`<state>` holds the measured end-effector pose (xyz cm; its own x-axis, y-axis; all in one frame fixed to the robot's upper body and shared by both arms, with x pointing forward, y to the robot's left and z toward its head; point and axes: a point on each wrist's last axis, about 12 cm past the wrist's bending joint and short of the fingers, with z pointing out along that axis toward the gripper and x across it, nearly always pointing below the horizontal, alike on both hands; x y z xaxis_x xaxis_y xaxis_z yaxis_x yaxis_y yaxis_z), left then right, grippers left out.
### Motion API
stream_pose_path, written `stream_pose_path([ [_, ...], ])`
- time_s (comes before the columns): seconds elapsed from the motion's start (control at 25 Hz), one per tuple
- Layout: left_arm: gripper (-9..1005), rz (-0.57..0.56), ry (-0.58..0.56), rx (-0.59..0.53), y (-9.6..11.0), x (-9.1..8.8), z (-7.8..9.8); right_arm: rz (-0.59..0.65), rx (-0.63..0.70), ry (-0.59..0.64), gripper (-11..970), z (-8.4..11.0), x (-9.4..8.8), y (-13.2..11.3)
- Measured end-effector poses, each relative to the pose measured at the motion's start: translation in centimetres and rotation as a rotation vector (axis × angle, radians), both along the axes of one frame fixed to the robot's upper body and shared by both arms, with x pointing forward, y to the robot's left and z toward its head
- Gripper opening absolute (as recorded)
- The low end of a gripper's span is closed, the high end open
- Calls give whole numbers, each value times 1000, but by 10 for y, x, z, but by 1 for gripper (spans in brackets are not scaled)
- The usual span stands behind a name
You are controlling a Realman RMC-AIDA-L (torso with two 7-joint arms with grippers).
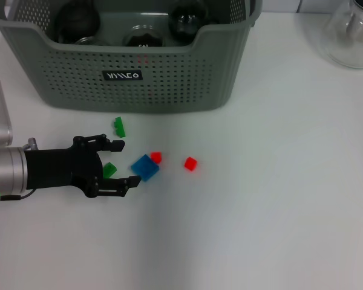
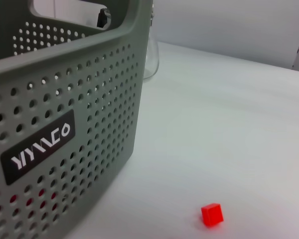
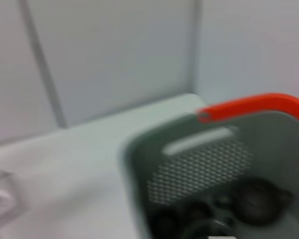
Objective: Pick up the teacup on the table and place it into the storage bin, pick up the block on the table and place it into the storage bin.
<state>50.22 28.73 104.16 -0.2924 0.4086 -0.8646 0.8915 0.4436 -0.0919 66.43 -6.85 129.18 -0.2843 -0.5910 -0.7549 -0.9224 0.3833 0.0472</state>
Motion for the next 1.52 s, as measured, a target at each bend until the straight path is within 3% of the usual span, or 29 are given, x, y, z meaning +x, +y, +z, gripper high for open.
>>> stream_pose_path([
  [0.12, 859, 0, 0, 0, 0, 0, 0, -46, -73, -46, 206, -23, 13, 6],
  [0.44, 859, -3, -4, 1, -1, 2, 1, -75, -199, -138, 212, -74, 16, 20],
  [0.76, 859, -9, -10, 2, -2, 5, 3, -87, -260, -158, 219, -98, 15, 18],
  [0.92, 859, -9, -11, 2, -2, 5, 3, -85, -256, -166, 222, -96, 15, 18],
  [1.08, 859, -8, -10, 2, -2, 5, 3, -75, -240, -181, 385, -88, 14, 20],
  [1.24, 859, -5, -5, 1, -2, 4, 2, -49, -170, -207, 561, -65, 7, 20],
  [1.36, 859, -3, -3, 1, -1, 3, 2, -9, -58, -223, 704, -42, -9, 12],
  [1.52, 860, 0, 0, 2, 0, 2, 1, 92, 113, -269, 748, -12, -47, -13],
])
